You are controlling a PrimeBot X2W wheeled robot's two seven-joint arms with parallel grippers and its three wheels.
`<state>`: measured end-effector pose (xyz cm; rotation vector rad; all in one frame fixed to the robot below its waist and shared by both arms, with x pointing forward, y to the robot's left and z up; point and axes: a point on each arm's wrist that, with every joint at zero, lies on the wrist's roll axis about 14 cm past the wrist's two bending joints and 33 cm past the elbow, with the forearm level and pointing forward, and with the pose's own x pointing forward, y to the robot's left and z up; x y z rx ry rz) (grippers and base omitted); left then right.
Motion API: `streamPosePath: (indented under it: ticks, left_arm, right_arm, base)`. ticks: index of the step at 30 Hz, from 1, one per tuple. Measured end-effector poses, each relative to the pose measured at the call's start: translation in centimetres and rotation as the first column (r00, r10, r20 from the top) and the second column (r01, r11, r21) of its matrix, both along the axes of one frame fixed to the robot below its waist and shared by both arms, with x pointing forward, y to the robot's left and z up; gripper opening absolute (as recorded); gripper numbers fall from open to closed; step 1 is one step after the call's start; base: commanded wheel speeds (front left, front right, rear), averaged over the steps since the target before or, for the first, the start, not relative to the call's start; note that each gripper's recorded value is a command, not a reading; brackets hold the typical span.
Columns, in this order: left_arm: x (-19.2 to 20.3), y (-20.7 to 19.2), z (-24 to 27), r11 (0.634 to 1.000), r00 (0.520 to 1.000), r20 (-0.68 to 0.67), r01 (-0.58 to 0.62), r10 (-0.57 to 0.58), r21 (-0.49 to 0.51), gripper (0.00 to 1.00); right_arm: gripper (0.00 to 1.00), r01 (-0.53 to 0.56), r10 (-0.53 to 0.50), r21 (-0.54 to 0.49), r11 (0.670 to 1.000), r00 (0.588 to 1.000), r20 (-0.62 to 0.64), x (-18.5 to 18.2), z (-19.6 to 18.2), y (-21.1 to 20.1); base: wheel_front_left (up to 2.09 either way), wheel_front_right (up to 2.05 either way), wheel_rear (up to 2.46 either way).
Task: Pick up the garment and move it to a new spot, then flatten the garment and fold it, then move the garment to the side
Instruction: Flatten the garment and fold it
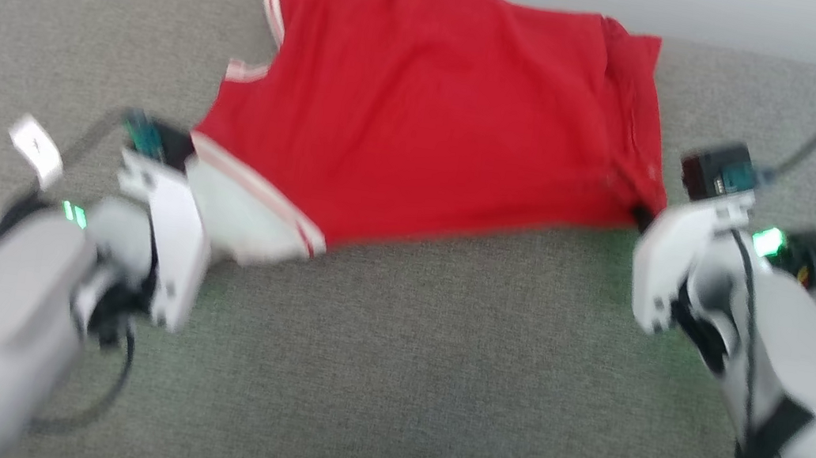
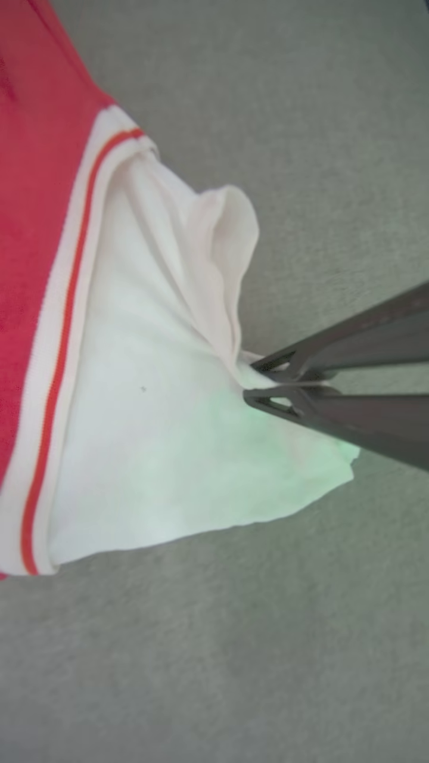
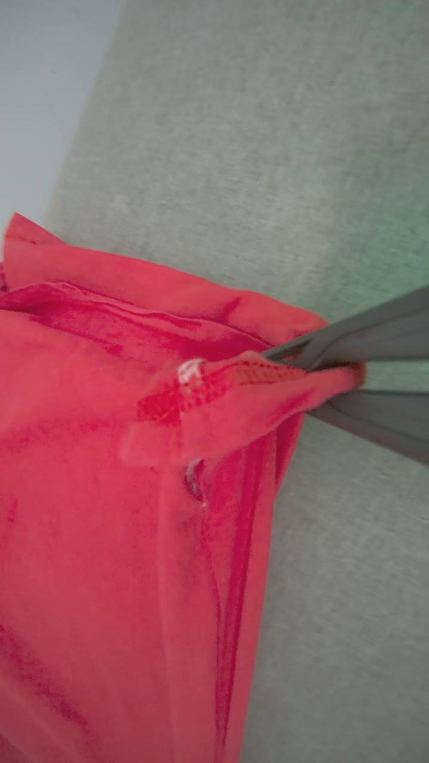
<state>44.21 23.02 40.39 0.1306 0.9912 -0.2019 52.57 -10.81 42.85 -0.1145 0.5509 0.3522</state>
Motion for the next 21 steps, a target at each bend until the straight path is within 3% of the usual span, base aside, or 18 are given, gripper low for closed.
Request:
streamPosePath:
  ticks: [9, 15, 21]
  left_arm:
    - [-10.6, -2.4, -1.9, 0.997, 0.988, -0.155, -0.026, 0.014, -0.072, 0.00]
    - [-15.9, -3.3, -1.6, 0.994, 0.972, -0.234, -0.053, 0.028, -0.099, 0.00]
    - [-17.8, -3.5, -1.2, 0.993, 0.959, -0.282, -0.054, 0.022, -0.106, 0.00]
  right_arm:
    - [0.00, -0.060, 0.062, 0.013, 0.998, 0.985, -0.159, -7.2, -2.8, -3.1]
    - [0.00, -0.091, 0.093, 0.020, 0.996, 0.946, -0.309, -13.9, -4.3, -4.3]
    - [0.00, -0.079, 0.090, 0.046, 0.996, 0.918, -0.385, -18.0, -4.5, -4.7]
  base:
    - [0.00, 0.00, 0.00]
    - [0.00, 0.00, 0.00]
    - [0.00, 0.00, 0.00]
